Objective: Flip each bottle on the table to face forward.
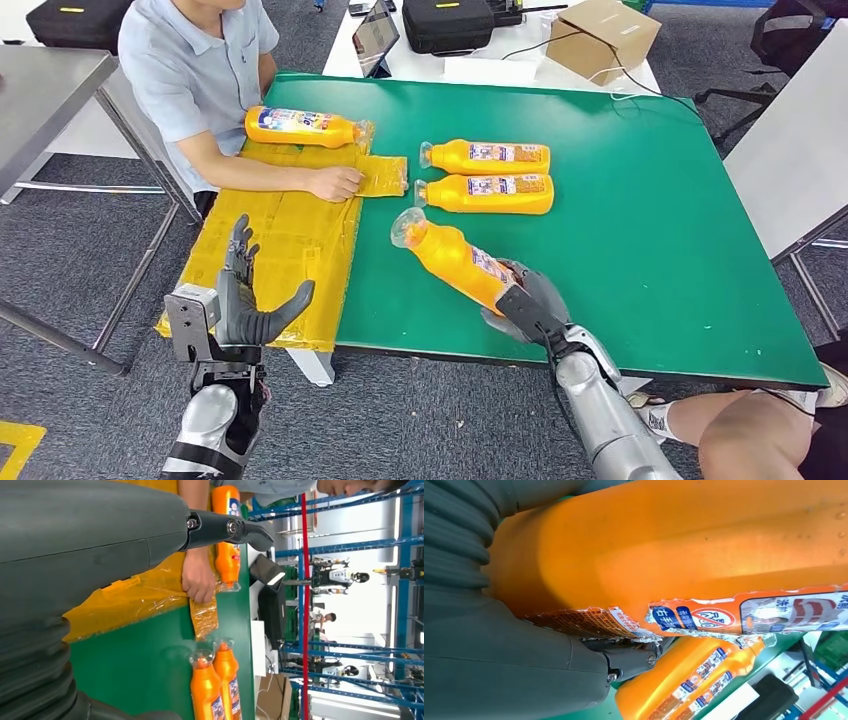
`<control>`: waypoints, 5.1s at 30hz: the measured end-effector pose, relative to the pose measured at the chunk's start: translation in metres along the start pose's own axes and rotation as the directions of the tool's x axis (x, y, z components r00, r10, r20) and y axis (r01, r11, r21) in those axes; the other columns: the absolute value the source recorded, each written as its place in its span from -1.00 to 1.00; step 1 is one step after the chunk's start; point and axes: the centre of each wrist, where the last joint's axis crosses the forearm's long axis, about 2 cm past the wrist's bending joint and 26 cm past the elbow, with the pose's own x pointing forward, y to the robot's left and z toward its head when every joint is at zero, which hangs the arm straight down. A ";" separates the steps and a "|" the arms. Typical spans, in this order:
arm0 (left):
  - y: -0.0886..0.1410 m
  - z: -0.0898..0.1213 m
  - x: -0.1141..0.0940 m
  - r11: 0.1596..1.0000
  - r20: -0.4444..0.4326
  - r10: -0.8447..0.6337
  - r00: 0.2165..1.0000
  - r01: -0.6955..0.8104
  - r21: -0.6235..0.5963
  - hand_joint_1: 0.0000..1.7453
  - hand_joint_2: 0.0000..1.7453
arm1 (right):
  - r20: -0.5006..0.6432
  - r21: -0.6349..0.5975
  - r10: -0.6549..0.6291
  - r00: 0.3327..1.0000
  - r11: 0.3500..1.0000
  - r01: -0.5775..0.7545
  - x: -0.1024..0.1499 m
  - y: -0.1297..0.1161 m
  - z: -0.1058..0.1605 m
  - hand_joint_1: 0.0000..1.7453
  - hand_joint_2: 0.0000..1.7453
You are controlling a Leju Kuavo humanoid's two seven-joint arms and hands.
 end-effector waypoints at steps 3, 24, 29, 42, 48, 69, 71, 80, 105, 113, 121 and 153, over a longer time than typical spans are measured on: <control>-0.001 0.000 -0.001 1.000 -0.025 0.025 0.999 -0.025 -0.003 -1.00 1.00 | 0.040 -0.030 -0.020 0.999 0.999 0.021 0.003 0.002 0.002 1.00 1.00; -0.063 0.010 -0.006 0.854 -0.171 0.279 0.945 -0.326 -0.405 -1.00 1.00 | 0.519 -0.040 -0.108 0.848 0.988 0.150 0.123 0.084 -0.022 1.00 1.00; -0.064 0.009 -0.006 0.847 -0.160 0.322 0.933 -0.359 -0.392 -1.00 1.00 | 0.514 0.020 -0.131 0.847 0.990 0.140 0.127 0.090 -0.025 1.00 1.00; -0.061 0.005 0.005 0.817 -0.084 0.493 0.866 -0.494 -0.298 -1.00 1.00 | 0.441 0.273 -0.132 0.888 0.962 0.007 0.138 0.128 -0.033 1.00 1.00; -0.052 0.009 0.006 0.834 -0.053 0.490 0.870 -0.486 -0.263 -1.00 1.00 | 0.413 0.316 -0.115 0.903 0.948 -0.023 0.143 0.136 -0.039 1.00 1.00; -0.024 -0.061 -0.007 0.967 -0.139 0.199 0.970 -0.218 -0.135 1.00 1.00 | 0.408 0.243 0.003 0.913 0.964 -0.111 0.134 0.146 -0.033 -1.00 -1.00; -0.018 -0.074 -0.010 0.986 -0.136 0.088 0.987 -0.105 -0.127 1.00 1.00 | 0.405 0.217 0.035 0.914 0.967 -0.133 0.131 0.144 -0.033 -1.00 -1.00; -0.014 -0.080 -0.011 0.991 -0.138 0.039 0.990 -0.056 -0.120 1.00 1.00 | 0.410 0.211 0.048 0.911 0.967 -0.146 0.129 0.144 -0.032 -1.00 -1.00; 0.071 -0.113 -0.063 0.018 0.249 -0.949 0.191 0.825 -0.564 -1.00 1.00 | 0.398 0.202 0.115 0.910 0.957 -0.209 0.101 0.153 -0.005 -1.00 -1.00; 0.071 -0.115 -0.064 0.331 0.060 -0.854 0.517 0.628 -0.704 -1.00 1.00 | 0.413 0.196 0.088 0.907 0.963 -0.183 0.101 0.152 -0.005 -1.00 -1.00; 0.075 -0.121 -0.059 0.587 -0.122 -0.647 0.752 0.389 -0.710 -1.00 1.00 | 0.425 0.186 0.073 0.902 0.968 -0.166 0.100 0.152 -0.009 -1.00 -1.00; 0.059 -0.024 0.021 0.982 0.200 0.110 0.974 -0.137 0.130 -1.00 1.00 | 0.169 -0.391 0.616 0.770 0.759 -0.521 0.085 0.097 0.038 -1.00 1.00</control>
